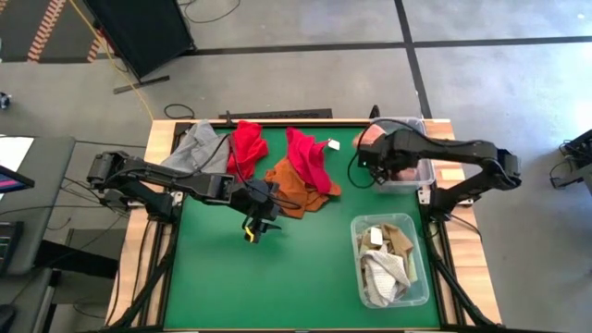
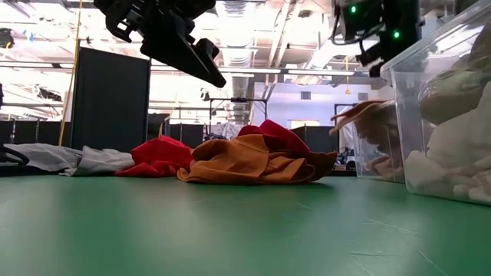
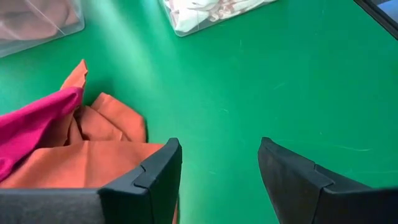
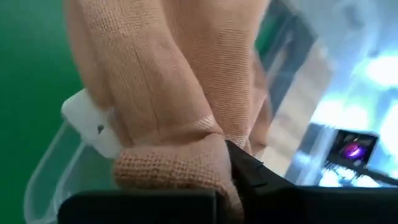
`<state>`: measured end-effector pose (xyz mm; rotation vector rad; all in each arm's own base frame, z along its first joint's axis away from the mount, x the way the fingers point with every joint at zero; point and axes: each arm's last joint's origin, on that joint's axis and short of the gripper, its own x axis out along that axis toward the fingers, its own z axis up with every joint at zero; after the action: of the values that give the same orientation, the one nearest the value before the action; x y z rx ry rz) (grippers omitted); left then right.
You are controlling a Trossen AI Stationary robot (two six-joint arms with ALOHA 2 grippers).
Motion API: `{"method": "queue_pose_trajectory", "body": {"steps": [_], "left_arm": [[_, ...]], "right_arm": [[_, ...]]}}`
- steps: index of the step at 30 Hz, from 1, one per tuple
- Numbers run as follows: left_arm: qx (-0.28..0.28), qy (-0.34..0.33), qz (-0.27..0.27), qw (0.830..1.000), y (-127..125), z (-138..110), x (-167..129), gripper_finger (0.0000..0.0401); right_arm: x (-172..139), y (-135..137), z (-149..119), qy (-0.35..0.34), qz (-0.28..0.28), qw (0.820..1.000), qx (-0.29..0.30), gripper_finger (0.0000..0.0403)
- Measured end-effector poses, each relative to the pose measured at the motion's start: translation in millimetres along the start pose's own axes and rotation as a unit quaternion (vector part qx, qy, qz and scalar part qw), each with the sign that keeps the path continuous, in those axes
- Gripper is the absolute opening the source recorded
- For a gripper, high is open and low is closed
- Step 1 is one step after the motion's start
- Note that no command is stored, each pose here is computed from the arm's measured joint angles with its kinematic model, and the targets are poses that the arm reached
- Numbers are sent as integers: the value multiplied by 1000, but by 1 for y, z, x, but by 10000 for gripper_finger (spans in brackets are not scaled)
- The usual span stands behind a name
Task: Sort towels by color in basket
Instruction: Put the brown patterned towel into the top transparent bin
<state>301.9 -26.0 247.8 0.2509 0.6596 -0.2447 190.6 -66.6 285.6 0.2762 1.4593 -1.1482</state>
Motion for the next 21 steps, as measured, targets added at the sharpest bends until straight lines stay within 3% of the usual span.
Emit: {"method": "queue_pose_trajectory", "body": {"steps": [9, 16, 21], "left_arm": [[0, 0, 0, 1000, 0, 0, 0, 203], [0, 1, 0, 1000, 0, 0, 0, 203], [-1, 6, -2, 1000, 0, -1, 0, 203]], "right_arm": [[23, 5, 2, 28, 40, 999, -4, 30], [24, 17, 17, -12, 142, 989, -23, 34], [22, 22, 21, -28, 187, 981, -33, 32]]}}
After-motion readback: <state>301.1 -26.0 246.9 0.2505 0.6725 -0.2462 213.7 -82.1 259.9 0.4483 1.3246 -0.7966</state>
